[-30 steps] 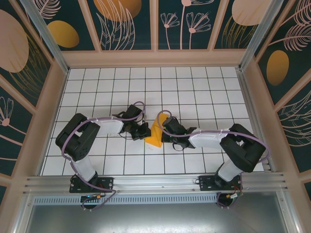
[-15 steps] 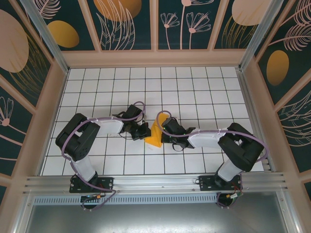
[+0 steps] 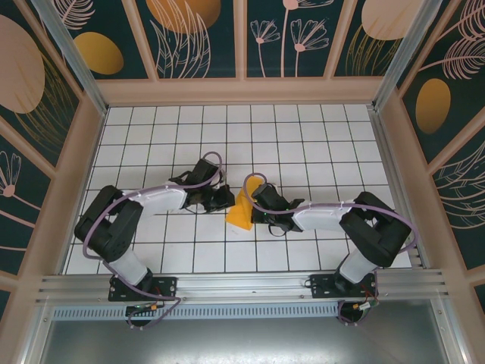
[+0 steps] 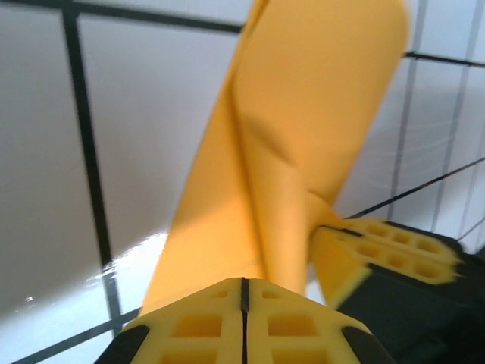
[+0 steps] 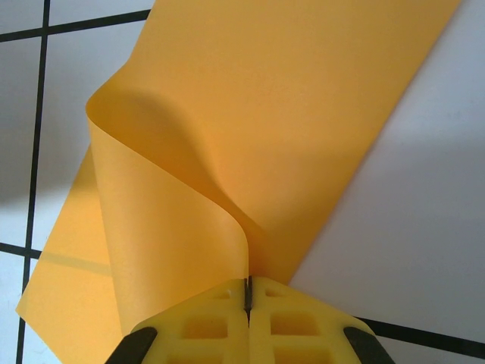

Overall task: Fold a paper plane with a square sheet of paper (pick it up from the middle)
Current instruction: Fold the triangle a second time at the center of the table.

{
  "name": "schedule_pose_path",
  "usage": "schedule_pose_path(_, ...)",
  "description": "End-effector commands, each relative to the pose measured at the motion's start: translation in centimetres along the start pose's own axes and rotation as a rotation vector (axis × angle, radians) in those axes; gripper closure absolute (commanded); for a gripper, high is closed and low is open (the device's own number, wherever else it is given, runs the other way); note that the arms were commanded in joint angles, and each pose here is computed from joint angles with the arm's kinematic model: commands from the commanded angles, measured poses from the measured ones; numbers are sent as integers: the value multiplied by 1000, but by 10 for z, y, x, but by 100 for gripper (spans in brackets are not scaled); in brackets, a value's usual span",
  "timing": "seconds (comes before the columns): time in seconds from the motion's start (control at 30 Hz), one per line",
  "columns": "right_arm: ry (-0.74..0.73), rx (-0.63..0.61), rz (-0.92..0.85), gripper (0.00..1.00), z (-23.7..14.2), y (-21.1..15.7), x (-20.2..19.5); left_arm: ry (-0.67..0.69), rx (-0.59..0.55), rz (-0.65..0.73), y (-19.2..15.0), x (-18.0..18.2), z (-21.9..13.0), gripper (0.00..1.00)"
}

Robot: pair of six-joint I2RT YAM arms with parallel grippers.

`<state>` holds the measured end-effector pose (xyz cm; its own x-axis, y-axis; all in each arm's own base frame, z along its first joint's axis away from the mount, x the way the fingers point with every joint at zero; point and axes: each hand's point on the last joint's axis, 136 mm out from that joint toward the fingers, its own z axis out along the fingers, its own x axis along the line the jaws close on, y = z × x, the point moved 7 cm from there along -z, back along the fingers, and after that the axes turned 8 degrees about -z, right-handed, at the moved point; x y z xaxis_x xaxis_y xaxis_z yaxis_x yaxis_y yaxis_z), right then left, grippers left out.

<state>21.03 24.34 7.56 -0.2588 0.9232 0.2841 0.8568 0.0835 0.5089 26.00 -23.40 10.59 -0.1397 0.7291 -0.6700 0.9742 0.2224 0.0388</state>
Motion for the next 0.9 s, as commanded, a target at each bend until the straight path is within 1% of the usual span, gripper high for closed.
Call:
schedule_pose_path(0.0, -42, 33, 1, 100, 4, -8, -5, -107, -52, 21, 8, -21, -8, 95)
schedule_pose_path(0.17, -45, 32, 1, 100, 5, -8, -5, -232, -21, -30, 9, -29, 3, 100)
schedule_pose_path(0.27, -46, 32, 2, 100, 6, -9, -6, -287, 11, -46, 8, -31, 10, 100)
schedule_pose_path(0.33, -45, 32, 3, 100, 7, -9, -5, -297, 37, -48, 7, -31, 12, 100)
schedule_pose_path(0.37, -44, 33, 3, 100, 7, -9, -5, -273, 59, -67, 6, -23, 20, 100)
schedule_pose_path(0.43, -44, 33, 1, 100, 8, -9, -5, -256, 78, -80, 3, -18, 24, 100)
schedule_pose_path(0.57, -43, 38, 3, 100, 9, -10, -5, -267, 89, -80, 2, -16, 27, 100)
schedule_pose_path(0.87, -47, 41, 1, 100, 9, -10, -5, -243, 108, -85, 3, -9, 38, 100)
